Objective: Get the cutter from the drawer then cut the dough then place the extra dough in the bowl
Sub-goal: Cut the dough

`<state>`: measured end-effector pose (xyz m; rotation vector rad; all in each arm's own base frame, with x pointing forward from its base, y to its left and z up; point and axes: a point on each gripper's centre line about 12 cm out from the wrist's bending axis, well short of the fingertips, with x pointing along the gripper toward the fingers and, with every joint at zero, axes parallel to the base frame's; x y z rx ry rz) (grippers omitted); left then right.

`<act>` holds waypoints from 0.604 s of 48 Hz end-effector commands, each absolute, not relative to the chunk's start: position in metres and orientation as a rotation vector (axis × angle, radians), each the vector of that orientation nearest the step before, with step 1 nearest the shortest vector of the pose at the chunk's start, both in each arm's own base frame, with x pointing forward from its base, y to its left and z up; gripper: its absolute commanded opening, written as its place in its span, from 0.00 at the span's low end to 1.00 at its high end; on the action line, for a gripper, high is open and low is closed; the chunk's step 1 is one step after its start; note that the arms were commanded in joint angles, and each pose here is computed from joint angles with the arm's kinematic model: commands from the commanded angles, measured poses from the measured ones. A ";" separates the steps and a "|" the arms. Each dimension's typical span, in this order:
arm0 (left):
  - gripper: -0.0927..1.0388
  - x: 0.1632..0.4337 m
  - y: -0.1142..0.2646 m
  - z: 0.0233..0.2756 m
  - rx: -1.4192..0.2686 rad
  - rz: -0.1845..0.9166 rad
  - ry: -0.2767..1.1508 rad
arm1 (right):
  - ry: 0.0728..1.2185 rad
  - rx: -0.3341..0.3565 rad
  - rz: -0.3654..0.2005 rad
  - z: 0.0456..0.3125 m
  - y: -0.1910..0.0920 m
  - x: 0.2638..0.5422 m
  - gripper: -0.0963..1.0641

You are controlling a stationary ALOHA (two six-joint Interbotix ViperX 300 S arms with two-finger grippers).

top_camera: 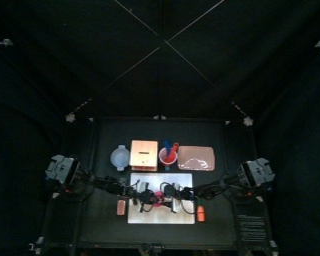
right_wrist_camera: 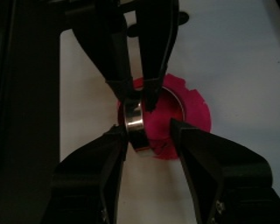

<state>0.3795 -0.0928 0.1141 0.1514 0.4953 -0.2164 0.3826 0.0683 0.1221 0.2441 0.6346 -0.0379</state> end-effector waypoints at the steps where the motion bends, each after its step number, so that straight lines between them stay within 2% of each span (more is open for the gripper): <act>1: 0.61 0.384 -0.094 0.126 0.147 -0.214 0.448 | 0.562 0.249 -0.034 0.147 0.064 0.391 0.77; 16: 0.78 0.380 -0.089 0.120 0.109 -0.180 0.475 | 0.557 0.251 -0.036 0.148 0.063 0.392 0.77; 29: 0.79 0.376 -0.088 0.126 0.099 -0.173 0.464 | 0.546 0.252 -0.032 0.153 0.064 0.396 0.77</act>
